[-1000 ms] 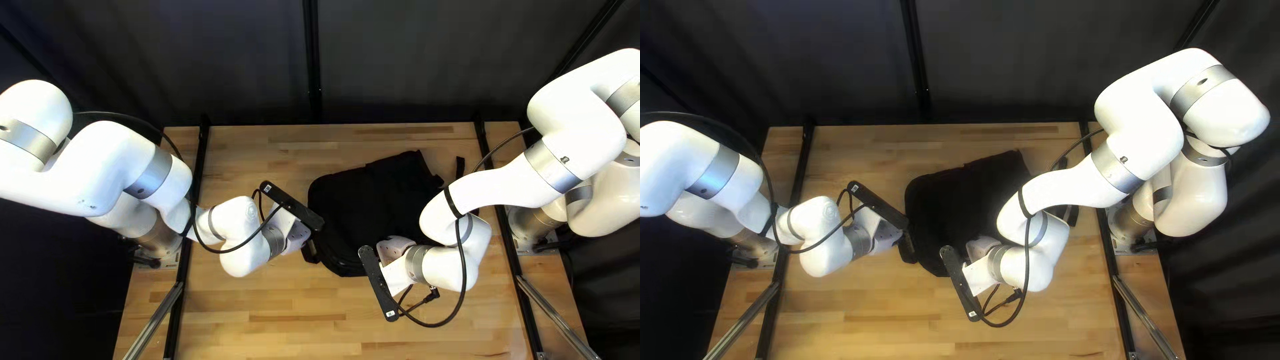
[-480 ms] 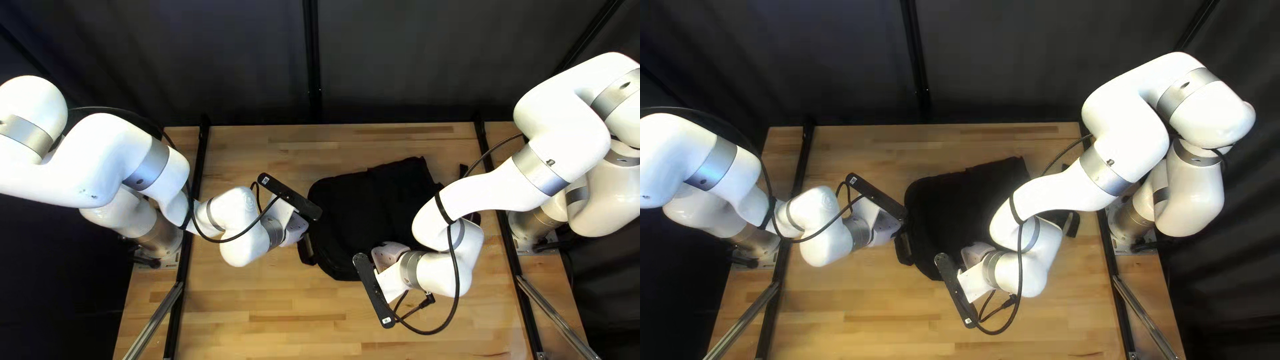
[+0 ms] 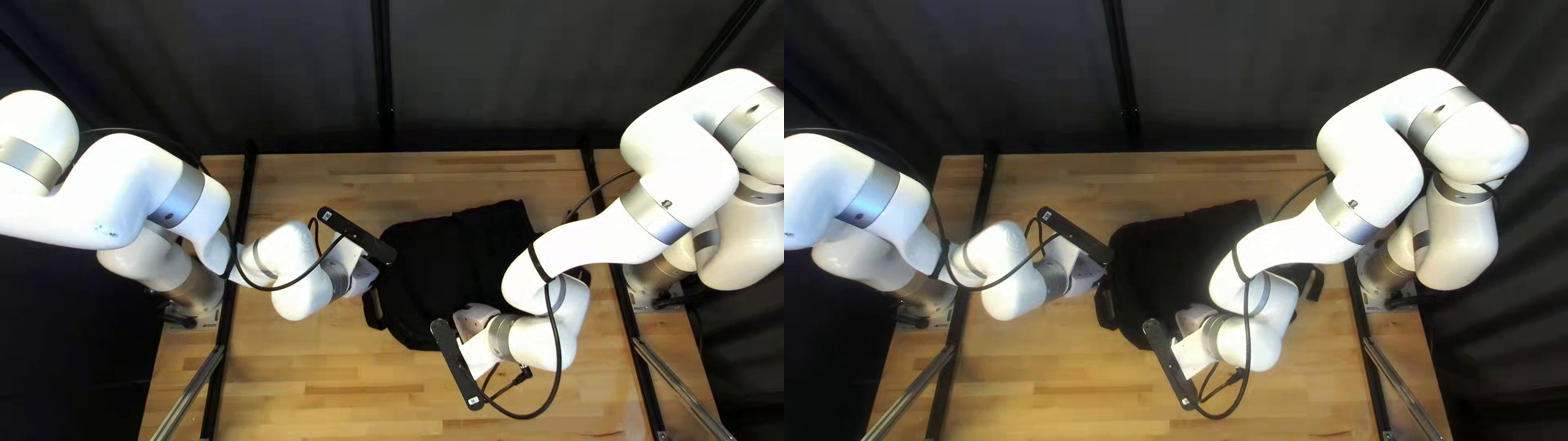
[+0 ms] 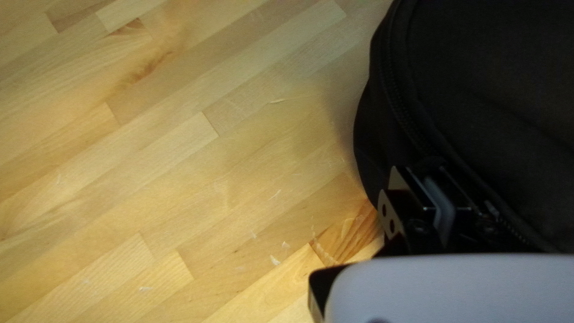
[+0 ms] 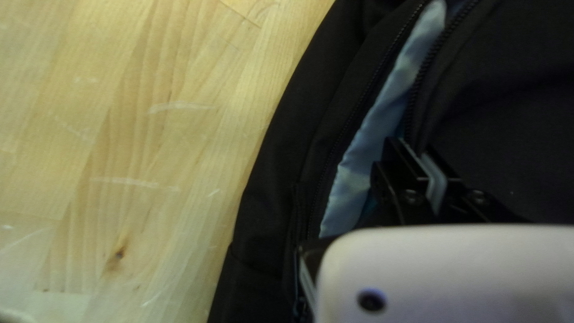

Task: Remove a lunch box from a kids backpack

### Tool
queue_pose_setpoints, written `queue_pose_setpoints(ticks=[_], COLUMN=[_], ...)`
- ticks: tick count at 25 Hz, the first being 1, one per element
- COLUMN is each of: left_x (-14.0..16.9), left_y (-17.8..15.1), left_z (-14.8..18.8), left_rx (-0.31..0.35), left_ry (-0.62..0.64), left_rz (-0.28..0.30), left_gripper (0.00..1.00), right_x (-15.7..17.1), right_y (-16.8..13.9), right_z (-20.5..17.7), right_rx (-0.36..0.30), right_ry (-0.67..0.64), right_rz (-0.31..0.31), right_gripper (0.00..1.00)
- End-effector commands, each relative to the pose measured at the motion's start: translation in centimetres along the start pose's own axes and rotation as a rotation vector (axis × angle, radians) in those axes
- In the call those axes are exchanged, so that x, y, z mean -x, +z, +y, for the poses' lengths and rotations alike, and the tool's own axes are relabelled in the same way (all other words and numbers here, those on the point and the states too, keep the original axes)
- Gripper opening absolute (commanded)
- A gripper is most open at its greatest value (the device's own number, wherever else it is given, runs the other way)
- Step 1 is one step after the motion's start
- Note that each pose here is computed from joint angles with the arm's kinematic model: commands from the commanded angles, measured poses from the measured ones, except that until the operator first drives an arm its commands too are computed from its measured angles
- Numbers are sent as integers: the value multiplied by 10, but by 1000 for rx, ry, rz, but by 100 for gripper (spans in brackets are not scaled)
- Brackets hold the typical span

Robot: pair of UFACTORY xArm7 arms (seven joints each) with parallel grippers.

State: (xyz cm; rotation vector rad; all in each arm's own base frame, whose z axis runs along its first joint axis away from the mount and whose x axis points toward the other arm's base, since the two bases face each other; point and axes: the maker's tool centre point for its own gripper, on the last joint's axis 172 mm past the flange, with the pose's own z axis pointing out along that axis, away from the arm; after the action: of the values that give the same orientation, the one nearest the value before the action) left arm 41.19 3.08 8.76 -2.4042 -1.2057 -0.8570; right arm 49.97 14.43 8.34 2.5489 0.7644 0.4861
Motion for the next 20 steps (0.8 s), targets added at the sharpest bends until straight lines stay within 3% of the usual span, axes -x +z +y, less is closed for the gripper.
queue_pose_setpoints(ticks=[1, 2, 3, 12, 20], left_x=[-4, -4, -4, -2, 0], left_y=[0, 0, 0, -2, -1], left_z=[-2, -3, -3, 1, 2], left_rx=[-3, -3, -3, -5, -4], left_ry=[0, 0, 0, 6, 10], left_rz=[-5, -6, -6, -5, -8], left_gripper=[0, 0, 0, 0, 0], right_x=[-7, -7, -6, -11, 53], right_y=[-4, -5, -8, -56, -77], right_z=[-6, -6, -6, 2, -33], right_rx=[-7, -8, -10, -25, -40], right_ry=[-9, -9, -9, 14, 34], right_rz=[1, 1, -3, -103, -221], right_gripper=[0, 89, 100, 100, 100])
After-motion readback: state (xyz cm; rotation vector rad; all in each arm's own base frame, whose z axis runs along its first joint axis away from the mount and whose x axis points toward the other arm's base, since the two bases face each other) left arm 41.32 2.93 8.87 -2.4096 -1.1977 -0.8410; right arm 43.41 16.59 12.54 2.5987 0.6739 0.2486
